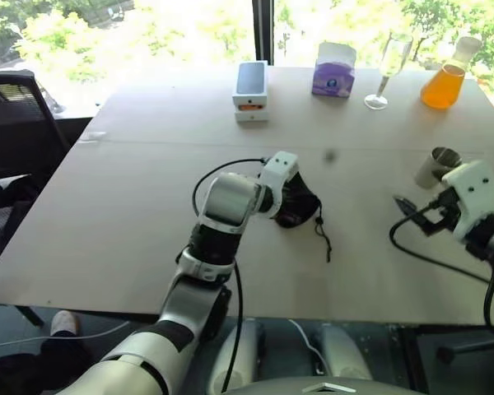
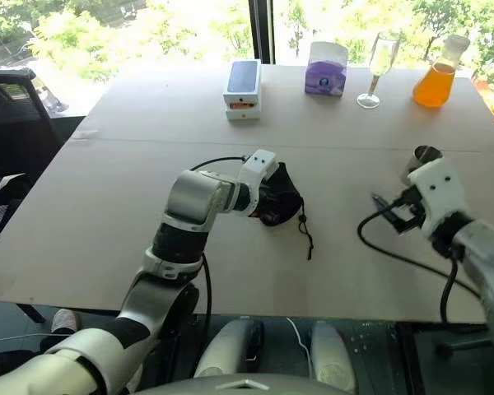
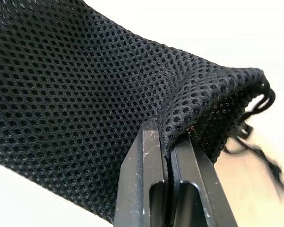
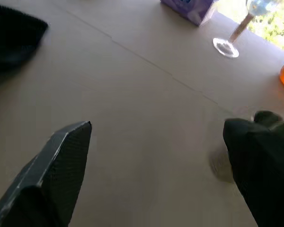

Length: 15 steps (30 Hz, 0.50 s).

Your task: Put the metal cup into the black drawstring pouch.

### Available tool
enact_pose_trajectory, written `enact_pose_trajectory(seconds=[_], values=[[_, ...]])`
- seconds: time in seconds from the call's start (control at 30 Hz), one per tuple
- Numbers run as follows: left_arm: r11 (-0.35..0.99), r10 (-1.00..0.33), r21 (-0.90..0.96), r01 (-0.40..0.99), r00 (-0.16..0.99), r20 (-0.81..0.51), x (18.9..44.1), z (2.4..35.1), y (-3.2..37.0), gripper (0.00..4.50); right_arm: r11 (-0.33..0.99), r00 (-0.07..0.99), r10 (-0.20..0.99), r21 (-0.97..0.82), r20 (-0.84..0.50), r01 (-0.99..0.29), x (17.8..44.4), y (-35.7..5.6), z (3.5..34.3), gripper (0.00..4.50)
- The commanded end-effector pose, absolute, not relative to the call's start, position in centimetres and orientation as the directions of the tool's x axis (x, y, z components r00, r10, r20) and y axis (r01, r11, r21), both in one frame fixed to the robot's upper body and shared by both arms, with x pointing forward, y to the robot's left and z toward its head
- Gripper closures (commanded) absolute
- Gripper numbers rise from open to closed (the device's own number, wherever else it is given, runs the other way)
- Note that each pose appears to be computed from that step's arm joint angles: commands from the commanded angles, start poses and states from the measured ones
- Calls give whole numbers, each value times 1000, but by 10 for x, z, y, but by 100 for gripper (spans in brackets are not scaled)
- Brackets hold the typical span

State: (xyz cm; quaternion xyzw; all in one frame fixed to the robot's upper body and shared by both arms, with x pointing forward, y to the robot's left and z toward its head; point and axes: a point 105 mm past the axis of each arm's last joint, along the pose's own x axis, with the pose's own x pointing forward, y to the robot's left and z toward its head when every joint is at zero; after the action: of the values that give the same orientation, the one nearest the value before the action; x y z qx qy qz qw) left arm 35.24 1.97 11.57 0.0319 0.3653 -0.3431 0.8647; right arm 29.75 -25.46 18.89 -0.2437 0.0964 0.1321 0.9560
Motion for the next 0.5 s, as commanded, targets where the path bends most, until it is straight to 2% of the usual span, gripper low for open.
enact_pose_trajectory(seconds=[0.03,0.2,0.3,0.5], values=[[776,-568,-178,604,548,-614,360,124,9,449,854,959,151,-457,-241,-249,310,-277,222,0],[760,-590,-172,627,554,-588,363,128,-4,449,816,907,133,-475,-400,-329,340,-292,217,0],[761,-589,-164,628,563,-580,364,130,-6,449,785,859,170,-460,-482,-414,351,-291,212,0],[784,-570,-174,596,581,-580,363,128,1,449,735,798,175,-463,-577,-496,370,-296,208,0]])
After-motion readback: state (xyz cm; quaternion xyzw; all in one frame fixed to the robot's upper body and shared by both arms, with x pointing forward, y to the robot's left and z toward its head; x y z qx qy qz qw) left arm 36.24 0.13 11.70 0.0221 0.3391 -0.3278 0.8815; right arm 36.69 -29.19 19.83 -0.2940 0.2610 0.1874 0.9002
